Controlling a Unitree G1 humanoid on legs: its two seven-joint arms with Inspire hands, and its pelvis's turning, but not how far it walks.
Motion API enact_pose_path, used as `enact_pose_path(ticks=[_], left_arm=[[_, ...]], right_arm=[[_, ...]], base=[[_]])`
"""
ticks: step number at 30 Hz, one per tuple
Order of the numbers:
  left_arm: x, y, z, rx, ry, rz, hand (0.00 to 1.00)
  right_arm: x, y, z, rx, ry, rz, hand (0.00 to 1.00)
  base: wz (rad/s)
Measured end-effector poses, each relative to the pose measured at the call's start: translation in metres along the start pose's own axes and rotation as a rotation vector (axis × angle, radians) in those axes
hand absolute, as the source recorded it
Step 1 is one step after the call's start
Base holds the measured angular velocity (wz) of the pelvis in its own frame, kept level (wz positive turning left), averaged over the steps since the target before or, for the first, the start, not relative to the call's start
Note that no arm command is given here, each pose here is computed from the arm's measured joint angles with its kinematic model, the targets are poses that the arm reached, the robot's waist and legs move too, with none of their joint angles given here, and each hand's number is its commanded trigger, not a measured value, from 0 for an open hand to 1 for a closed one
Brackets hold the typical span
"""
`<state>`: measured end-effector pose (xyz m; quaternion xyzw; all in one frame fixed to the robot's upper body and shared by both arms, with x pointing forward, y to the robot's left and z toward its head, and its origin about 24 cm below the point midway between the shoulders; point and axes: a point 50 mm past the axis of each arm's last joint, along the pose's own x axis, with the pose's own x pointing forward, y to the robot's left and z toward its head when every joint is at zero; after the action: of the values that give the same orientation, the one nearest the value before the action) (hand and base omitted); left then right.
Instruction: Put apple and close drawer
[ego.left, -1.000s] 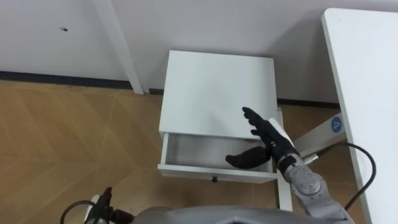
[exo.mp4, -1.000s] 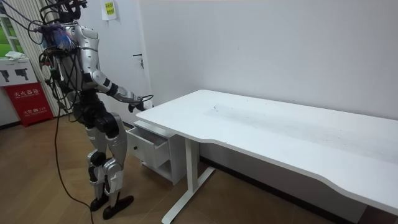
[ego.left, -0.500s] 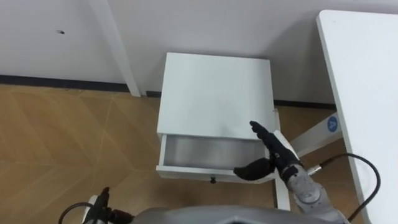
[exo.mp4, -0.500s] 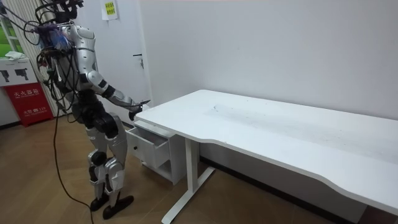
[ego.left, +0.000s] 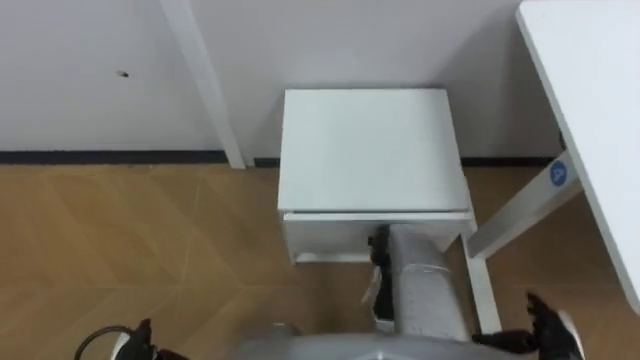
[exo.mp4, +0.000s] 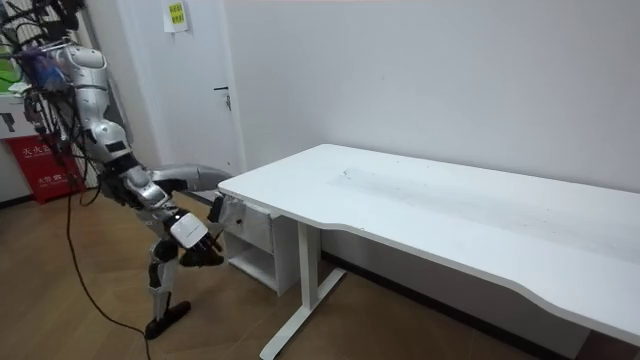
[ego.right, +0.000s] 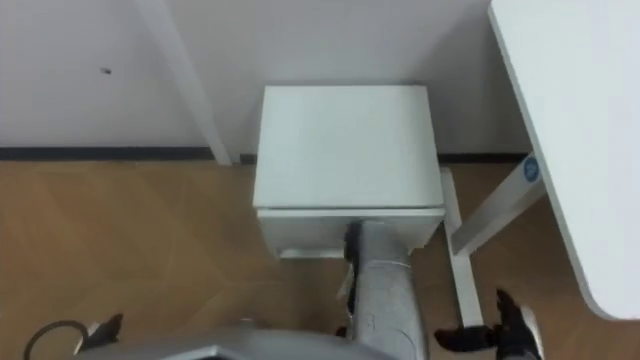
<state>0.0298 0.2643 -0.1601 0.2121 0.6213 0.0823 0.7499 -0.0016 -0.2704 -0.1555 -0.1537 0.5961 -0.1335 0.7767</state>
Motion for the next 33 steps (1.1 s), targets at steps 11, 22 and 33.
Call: enact_pose_path(ticks=[11, 22, 33], left_arm=[[-0.004, -0.014, -0.017, 0.019, 0.089, -0.033, 0.00], [-0.006, -0.014, -0.021, 0.012, 0.063, -0.006, 0.00], [-0.004, -0.006, -0.013, -0.074, 0.036, 0.081, 0.00]], right_arm=[[-0.002, 0.005, -0.010, 0.020, 0.043, 0.004, 0.00], [-0.003, 0.008, -0.019, 0.038, 0.125, 0.023, 0.00], [0.011, 0.005, 0.035, 0.202, 0.013, -0.033, 0.00]], base=[[0.07], [0.03], [-0.20]])
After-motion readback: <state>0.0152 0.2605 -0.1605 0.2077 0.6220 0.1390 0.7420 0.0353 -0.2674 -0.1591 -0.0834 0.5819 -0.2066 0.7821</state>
